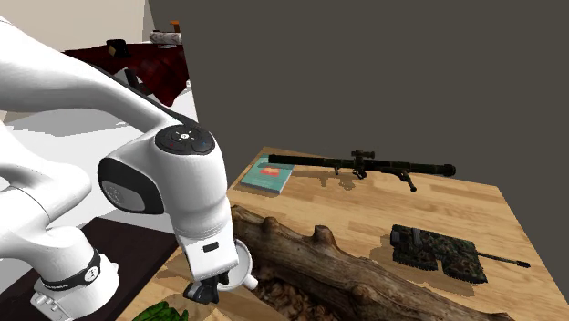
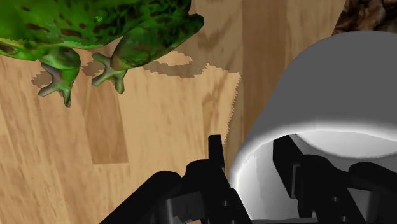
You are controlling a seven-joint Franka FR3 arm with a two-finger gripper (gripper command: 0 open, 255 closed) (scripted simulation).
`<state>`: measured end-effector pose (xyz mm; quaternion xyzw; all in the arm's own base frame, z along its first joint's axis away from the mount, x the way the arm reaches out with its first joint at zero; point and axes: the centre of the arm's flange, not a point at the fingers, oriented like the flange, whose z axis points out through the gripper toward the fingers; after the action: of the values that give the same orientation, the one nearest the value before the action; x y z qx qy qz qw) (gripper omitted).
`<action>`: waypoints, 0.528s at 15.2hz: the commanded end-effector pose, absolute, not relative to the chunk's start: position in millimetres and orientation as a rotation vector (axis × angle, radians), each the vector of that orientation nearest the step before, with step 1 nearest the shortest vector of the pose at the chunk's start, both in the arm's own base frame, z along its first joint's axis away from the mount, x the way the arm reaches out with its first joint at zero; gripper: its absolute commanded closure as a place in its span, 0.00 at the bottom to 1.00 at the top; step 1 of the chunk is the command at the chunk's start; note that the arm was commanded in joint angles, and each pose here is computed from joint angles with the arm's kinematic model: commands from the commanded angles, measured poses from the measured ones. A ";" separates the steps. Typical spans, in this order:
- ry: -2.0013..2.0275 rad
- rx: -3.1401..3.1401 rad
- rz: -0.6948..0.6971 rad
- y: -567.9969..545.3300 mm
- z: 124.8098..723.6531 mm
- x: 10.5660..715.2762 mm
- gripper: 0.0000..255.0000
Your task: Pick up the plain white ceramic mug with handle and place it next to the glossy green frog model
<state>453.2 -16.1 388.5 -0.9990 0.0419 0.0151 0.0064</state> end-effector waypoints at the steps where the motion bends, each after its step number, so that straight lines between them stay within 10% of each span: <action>1: 0.116 -3.126 0.075 -10.3 369.5 451.6 1.00; 8: 0.116 -3.126 0.075 -10.3 359.8 451.6 1.00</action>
<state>454.0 -17.3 384.9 -0.9990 0.0438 -0.0052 0.0074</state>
